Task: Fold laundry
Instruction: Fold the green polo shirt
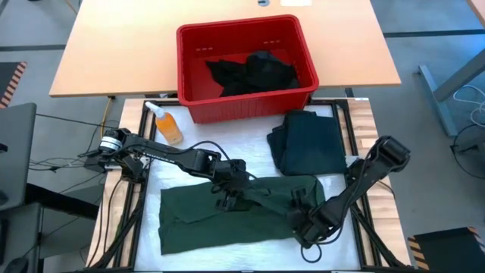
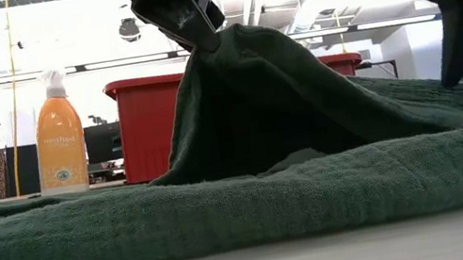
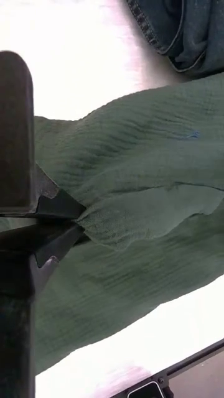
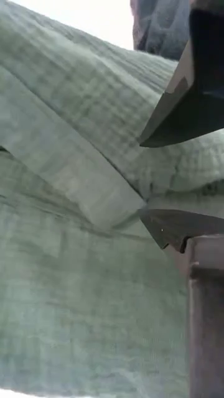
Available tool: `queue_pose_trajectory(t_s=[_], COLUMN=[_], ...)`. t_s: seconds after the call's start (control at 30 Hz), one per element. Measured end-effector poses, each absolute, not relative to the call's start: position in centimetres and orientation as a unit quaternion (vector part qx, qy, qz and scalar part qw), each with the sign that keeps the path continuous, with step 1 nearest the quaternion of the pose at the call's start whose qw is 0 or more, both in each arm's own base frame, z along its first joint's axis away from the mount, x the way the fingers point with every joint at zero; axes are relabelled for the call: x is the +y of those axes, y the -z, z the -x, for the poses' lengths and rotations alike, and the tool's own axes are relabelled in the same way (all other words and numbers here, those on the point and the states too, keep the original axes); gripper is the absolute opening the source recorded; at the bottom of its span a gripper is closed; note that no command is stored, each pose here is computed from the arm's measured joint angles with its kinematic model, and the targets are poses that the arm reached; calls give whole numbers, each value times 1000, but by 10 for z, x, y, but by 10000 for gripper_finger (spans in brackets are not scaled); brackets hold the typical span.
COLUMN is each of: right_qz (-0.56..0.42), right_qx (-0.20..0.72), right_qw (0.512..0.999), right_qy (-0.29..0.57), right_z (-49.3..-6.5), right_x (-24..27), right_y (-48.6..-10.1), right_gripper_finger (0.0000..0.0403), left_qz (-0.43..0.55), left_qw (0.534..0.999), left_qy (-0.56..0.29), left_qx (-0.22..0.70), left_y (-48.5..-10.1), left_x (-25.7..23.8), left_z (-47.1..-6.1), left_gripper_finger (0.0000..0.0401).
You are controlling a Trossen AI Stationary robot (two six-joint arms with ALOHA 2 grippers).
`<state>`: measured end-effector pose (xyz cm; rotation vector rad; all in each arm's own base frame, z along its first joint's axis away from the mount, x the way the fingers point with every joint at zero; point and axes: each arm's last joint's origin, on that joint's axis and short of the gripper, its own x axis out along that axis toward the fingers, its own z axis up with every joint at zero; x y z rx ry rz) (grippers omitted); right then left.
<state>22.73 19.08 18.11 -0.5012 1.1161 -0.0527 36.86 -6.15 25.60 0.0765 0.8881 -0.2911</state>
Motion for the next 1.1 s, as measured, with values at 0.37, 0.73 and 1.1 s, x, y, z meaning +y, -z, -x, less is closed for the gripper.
queue_pose_trajectory(t_s=[0.37,0.73,1.1], right_qz=[249,185,101], right_qx=[565,552,492], right_qw=[786,811,865], right_qy=[24,56,23], right_z=[-231,-226,-239], right_x=[195,190,200], right_y=[-153,-173,-184], right_gripper_finger=[142,57,123], left_qz=[-46,-45,-43], left_qw=[892,893,898], left_qy=[142,140,139], left_qx=[426,426,416], left_y=[-256,-256,-257], left_x=[-61,-59,-57], left_z=[-369,-369,-371], left_gripper_finger=[0,0,0])
